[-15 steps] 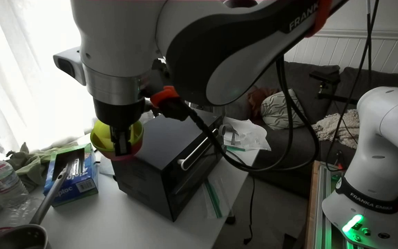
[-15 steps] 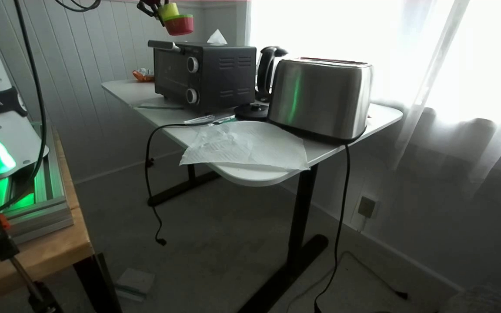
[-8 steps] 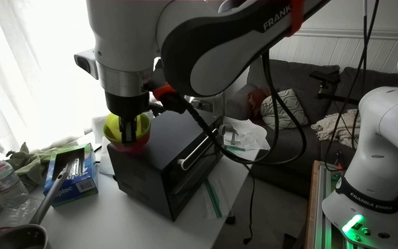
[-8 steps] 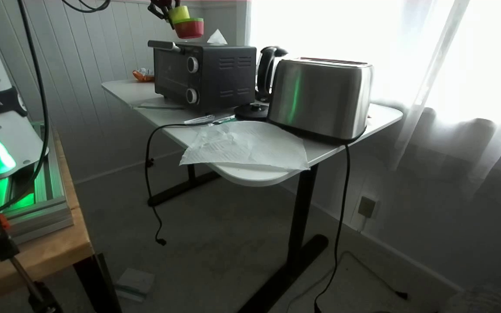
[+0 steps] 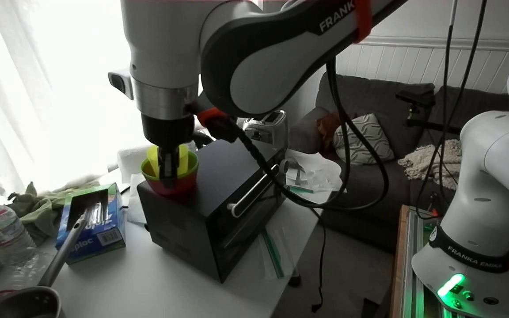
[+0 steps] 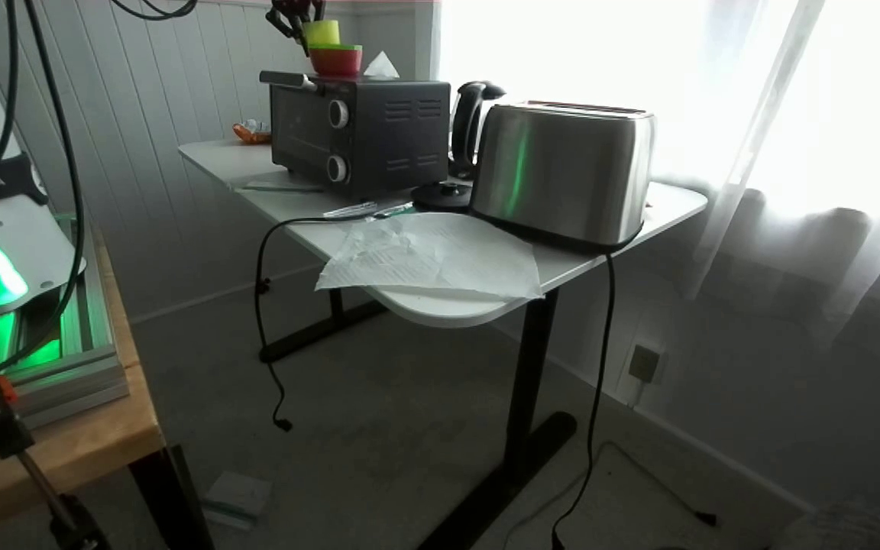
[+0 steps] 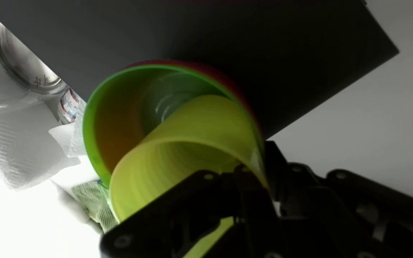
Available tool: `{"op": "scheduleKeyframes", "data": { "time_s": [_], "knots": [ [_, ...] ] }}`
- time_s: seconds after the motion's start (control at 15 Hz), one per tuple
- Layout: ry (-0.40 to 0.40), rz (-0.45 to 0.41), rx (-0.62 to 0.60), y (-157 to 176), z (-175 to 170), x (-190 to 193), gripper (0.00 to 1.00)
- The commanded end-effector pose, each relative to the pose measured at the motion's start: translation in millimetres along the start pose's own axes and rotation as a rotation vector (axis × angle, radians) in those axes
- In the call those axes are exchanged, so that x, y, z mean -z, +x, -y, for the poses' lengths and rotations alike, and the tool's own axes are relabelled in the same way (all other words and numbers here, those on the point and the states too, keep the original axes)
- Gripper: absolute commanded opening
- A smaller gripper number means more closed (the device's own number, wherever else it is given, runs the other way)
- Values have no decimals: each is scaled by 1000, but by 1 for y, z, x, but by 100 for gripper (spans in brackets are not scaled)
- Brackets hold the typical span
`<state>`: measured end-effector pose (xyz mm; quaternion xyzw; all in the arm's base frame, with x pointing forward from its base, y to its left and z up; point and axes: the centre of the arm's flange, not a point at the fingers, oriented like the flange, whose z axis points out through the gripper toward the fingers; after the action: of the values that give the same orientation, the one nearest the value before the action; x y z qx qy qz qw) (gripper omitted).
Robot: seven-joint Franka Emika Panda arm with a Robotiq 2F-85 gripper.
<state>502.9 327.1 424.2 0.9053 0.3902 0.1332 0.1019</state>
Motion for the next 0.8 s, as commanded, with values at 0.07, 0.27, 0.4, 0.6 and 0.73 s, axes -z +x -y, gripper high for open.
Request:
{"op": "scheduleKeyframes", "data": {
  "time_s": [0.07,0.27,0.4,0.6,0.73],
  "knots": [
    [4,-11,-10,-12,-9,8,51],
    [-16,-21,-27,-18,-19,17,72],
    [-23,-39,-39,-21,-27,25,86],
    [-36,-55,-53,-22,-34,35,56],
    [-38,-58,-53,-21,-35,37,60]
  ]
}}
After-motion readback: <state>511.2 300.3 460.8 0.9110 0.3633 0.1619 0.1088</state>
